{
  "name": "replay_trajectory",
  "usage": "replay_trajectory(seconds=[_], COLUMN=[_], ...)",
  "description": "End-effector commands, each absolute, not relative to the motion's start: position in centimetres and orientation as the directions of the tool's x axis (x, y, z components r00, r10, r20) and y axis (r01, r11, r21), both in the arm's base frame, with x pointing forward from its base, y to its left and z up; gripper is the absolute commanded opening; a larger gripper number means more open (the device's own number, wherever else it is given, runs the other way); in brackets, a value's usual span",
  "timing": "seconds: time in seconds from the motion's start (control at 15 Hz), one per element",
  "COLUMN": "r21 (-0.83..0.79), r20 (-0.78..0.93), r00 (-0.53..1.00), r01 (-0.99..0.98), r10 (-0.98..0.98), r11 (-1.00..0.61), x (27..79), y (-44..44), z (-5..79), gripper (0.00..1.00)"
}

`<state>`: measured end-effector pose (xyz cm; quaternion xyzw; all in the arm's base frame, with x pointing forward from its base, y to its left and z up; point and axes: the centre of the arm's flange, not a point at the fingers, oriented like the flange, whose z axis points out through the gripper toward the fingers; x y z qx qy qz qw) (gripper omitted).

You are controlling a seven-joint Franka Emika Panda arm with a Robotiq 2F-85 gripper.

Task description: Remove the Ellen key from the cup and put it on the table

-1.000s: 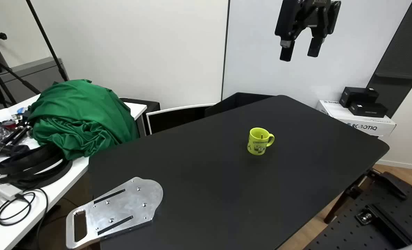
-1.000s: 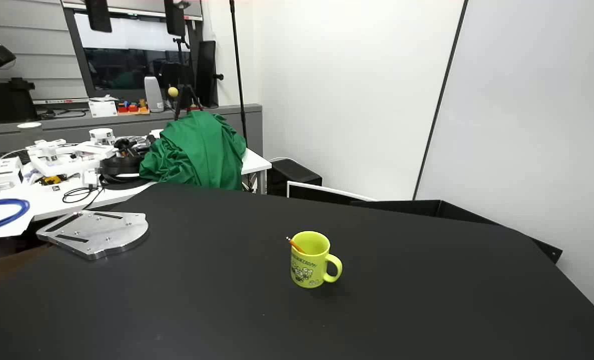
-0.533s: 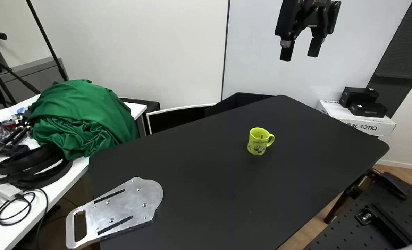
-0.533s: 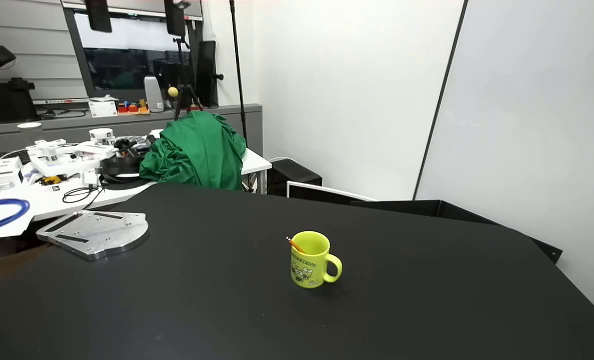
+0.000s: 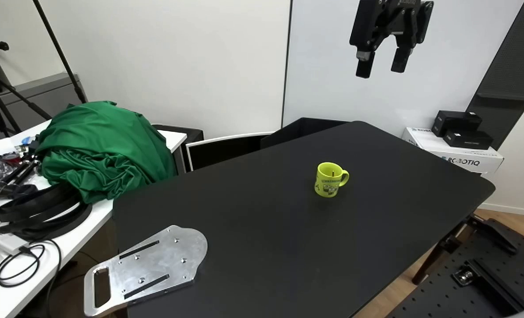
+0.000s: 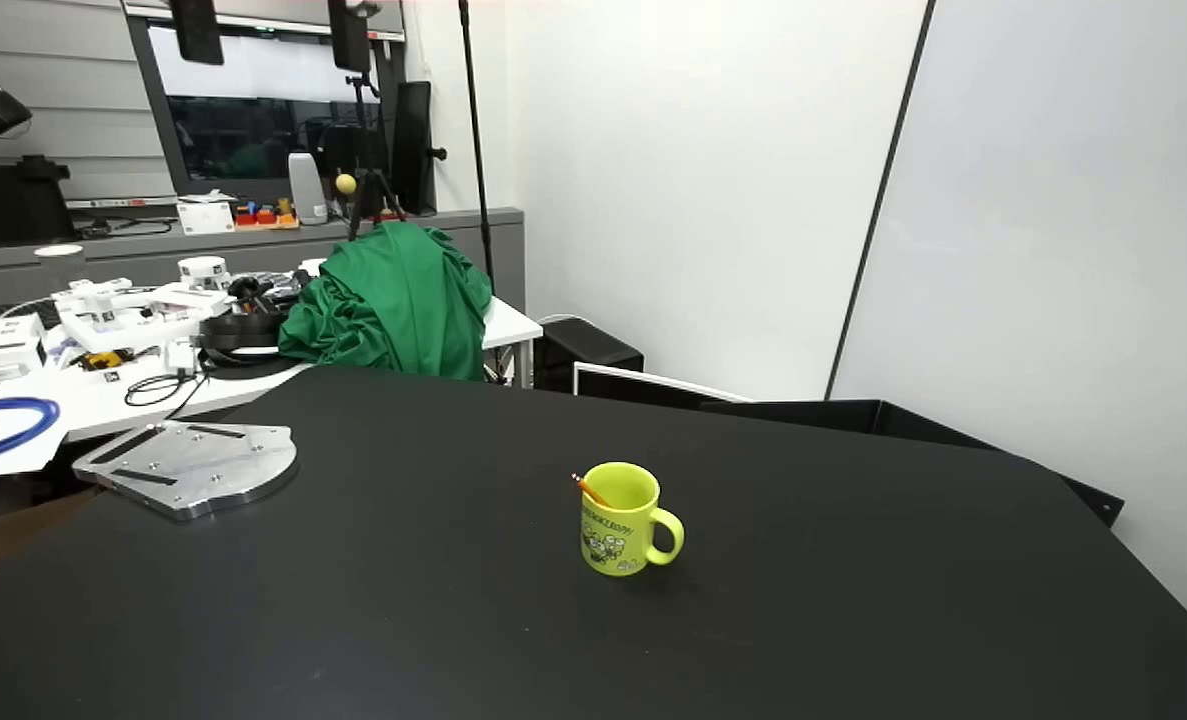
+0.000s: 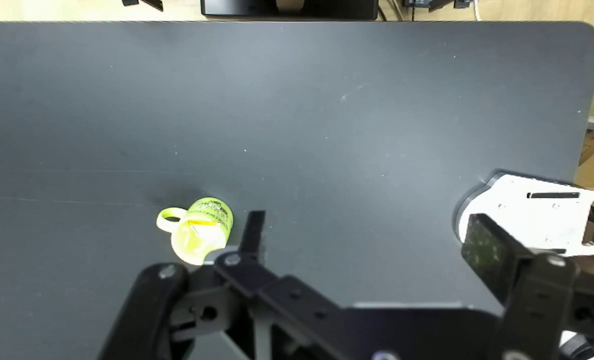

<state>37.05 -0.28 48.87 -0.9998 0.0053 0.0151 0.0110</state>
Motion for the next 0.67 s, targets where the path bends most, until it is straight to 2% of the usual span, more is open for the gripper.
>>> replay_trajectory(seconds=[0.0, 0.27, 0.6], r21=[-0.022, -0.052, -0.137], r20=[-0.03, -0.038, -0.072], r00=[0.999, 0.999, 0.99], r01=[-0.011, -0.017, -0.134], r10=[-0.01, -0.015, -0.125], r11=[-1.0, -0.999, -0.981], x=[37.0, 38.4, 43.5], y=[-0.3, -1.3, -6.6], z=[48.9, 49.0, 49.3], gripper=[1.0, 1.0, 1.0])
